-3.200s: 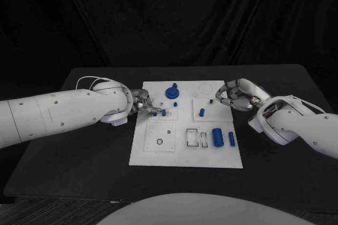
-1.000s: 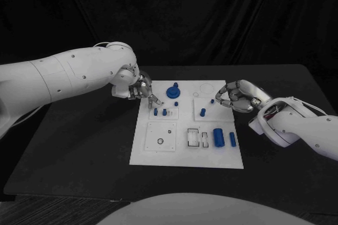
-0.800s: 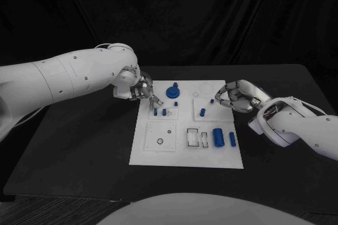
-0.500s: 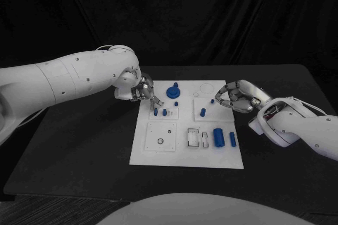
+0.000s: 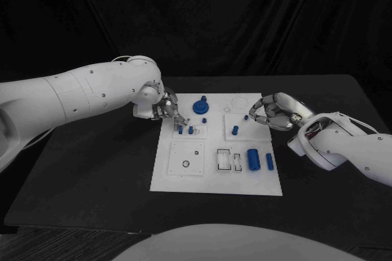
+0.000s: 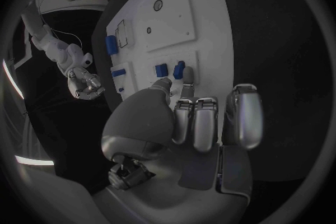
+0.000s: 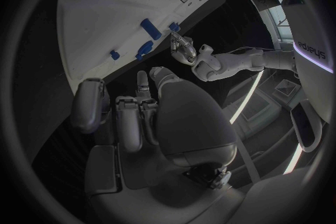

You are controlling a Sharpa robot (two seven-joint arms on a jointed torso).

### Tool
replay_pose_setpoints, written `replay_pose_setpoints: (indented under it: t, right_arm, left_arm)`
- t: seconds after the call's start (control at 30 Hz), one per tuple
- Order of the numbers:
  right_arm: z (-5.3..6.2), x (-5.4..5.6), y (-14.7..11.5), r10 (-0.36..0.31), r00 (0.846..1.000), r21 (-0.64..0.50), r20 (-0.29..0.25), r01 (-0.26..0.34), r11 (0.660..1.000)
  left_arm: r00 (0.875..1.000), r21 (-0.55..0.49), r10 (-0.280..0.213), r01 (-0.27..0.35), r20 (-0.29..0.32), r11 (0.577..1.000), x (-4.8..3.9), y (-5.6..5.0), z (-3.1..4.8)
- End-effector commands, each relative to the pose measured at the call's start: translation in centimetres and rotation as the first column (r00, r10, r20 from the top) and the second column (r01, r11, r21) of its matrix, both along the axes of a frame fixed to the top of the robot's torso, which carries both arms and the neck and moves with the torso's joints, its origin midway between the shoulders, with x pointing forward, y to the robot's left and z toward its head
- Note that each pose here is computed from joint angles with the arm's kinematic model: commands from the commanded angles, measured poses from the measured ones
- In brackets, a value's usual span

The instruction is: Assemble the parts on the task board

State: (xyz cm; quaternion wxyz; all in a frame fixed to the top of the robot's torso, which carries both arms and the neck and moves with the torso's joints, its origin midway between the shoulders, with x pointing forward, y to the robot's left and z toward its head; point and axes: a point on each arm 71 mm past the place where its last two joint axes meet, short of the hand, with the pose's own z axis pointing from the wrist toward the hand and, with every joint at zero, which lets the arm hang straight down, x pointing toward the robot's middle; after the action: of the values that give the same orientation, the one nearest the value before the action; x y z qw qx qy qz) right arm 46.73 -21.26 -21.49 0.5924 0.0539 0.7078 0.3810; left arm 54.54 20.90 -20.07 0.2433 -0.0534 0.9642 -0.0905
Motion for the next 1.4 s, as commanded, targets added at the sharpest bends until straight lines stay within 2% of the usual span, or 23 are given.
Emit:
replay_pose_setpoints:
  t: [0.03,0.93,1.4]
  right_arm:
    - [-0.18,-0.02,-0.02,-0.008,1.000,-0.006,-0.013,0.008,1.000]
    - [-0.27,0.12,0.08,-0.007,1.000,-0.009,-0.017,0.007,1.000]
    - [-0.35,0.20,0.07,-0.009,1.000,-0.014,-0.024,0.009,1.000]
  left_arm:
    - [1.000,-0.007,-0.009,0.008,-0.016,1.000,-0.14,-0.20,-0.19]
    - [1.000,-0.023,-0.004,0.004,-0.010,1.000,-0.22,-0.18,-0.54]
    - [1.000,-0.028,0.016,-0.016,0.011,0.999,-0.33,-0.01,-0.54]
